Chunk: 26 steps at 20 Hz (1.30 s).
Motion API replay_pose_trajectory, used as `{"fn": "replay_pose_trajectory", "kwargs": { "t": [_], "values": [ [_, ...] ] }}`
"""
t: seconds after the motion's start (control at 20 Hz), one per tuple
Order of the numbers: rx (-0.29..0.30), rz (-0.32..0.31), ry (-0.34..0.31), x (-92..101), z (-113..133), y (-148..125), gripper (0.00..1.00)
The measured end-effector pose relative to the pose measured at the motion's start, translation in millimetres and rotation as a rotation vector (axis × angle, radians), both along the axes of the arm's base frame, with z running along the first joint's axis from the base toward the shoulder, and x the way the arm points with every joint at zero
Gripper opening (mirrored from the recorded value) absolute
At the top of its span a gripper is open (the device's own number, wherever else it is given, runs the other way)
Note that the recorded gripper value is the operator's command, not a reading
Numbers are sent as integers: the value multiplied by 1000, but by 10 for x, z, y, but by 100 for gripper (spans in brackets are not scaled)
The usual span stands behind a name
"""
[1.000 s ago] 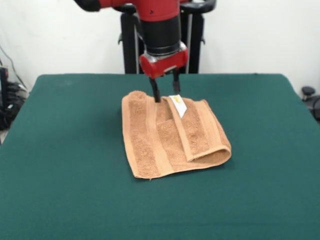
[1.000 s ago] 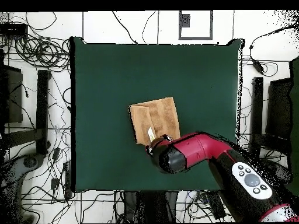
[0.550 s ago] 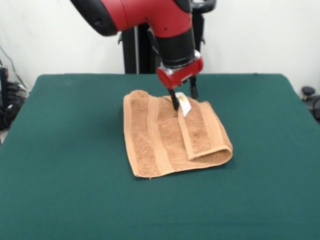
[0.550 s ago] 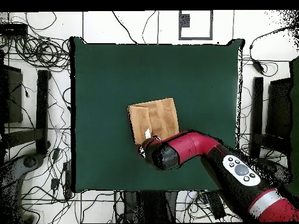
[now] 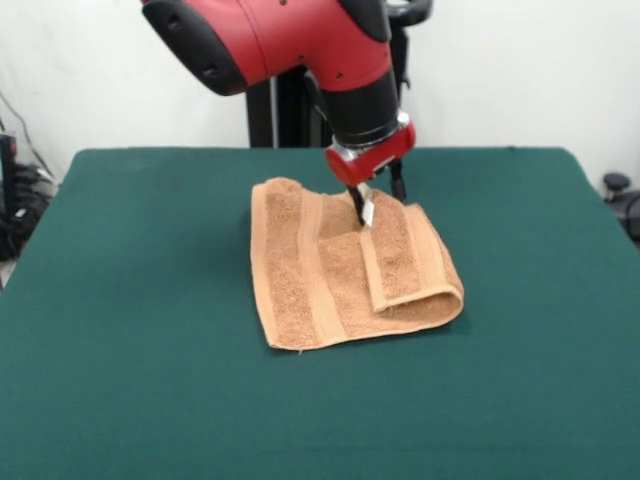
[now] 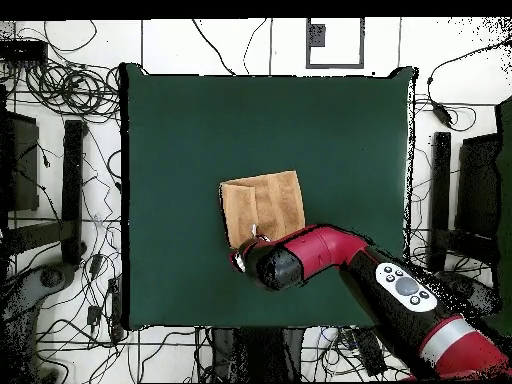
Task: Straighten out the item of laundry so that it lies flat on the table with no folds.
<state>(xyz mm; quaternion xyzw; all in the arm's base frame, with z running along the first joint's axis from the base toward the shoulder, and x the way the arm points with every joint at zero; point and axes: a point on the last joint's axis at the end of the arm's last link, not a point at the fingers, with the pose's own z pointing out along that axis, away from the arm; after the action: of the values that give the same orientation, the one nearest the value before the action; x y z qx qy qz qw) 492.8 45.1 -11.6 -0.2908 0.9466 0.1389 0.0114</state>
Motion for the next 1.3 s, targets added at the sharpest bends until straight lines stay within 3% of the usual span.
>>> {"fn": "replay_pose_trajectory", "kwargs": {
  "t": [0.35,0.4,1.3],
  "values": [
    [0,1,0,-4,-5,-4,100],
    [0,0,-1,4,-10,-8,0],
    [12,-29,10,11,-45,-64,0]
  ]
}}
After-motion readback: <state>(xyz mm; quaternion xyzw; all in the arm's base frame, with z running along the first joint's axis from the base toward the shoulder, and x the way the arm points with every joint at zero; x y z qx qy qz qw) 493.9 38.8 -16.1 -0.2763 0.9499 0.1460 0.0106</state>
